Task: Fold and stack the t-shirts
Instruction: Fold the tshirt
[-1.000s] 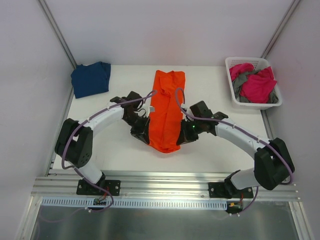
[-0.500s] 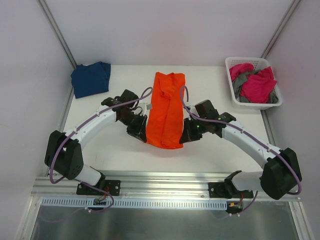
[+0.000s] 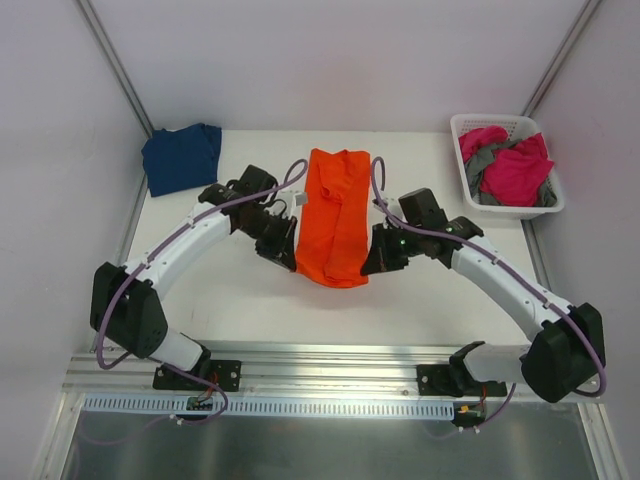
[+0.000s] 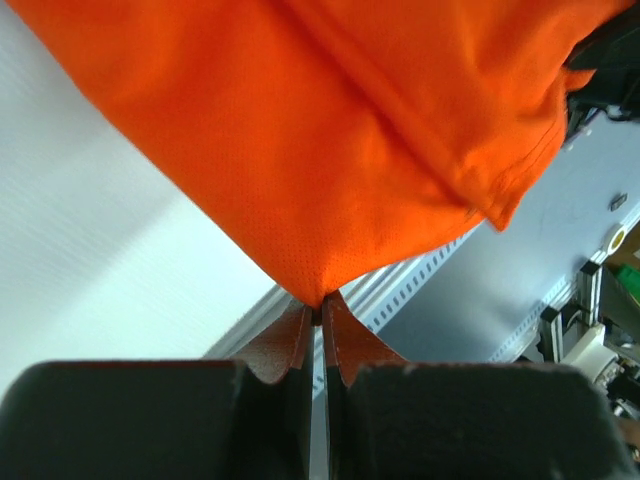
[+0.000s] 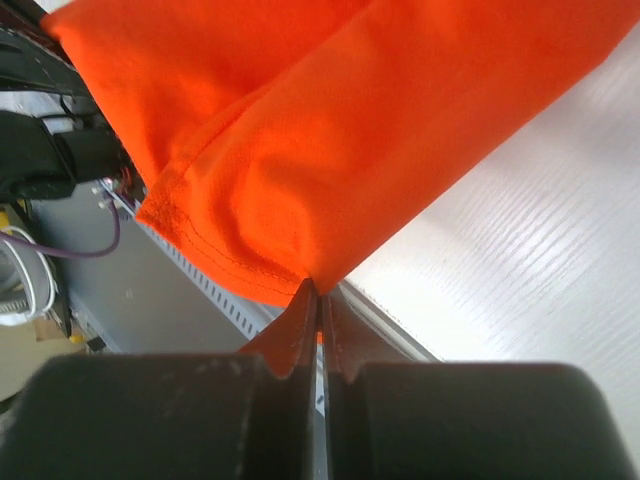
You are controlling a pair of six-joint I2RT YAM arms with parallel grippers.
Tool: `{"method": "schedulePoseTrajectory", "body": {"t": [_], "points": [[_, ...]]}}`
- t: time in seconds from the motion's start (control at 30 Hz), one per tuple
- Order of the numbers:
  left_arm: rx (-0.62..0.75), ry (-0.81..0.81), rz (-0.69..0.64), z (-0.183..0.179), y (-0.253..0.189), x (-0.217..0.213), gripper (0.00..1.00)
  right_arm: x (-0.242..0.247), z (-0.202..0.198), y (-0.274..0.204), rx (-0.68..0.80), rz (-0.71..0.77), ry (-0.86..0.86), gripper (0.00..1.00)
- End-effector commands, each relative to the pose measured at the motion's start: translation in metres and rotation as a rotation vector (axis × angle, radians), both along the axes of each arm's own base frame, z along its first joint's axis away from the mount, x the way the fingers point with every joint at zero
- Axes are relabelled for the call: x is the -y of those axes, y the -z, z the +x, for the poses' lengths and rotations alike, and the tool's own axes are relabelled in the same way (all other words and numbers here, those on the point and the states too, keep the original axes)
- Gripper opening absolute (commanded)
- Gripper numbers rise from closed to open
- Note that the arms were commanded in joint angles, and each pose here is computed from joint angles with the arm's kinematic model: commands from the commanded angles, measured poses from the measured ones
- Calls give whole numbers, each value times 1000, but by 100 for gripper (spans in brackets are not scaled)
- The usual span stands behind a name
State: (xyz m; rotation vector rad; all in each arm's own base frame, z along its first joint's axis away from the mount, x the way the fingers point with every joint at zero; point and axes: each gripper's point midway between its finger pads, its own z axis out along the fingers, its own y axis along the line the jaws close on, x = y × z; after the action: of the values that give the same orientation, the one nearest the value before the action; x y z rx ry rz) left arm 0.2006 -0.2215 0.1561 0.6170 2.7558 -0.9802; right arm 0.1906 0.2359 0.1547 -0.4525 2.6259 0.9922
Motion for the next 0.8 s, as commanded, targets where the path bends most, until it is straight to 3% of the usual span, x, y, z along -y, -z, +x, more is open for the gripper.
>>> {"method": "schedulePoseTrajectory", "body": {"t": [0.0,0.5,0.77], "points": [[114,16,-17,40,-23,9,0,-10,27,-28,70,66,9,1],[145,-40,13,152,-3,38,0,1,134,-35,111,108,199,0],[165,-106,43,196,10,30,0,12,160,-15,99,82,249,0]]}}
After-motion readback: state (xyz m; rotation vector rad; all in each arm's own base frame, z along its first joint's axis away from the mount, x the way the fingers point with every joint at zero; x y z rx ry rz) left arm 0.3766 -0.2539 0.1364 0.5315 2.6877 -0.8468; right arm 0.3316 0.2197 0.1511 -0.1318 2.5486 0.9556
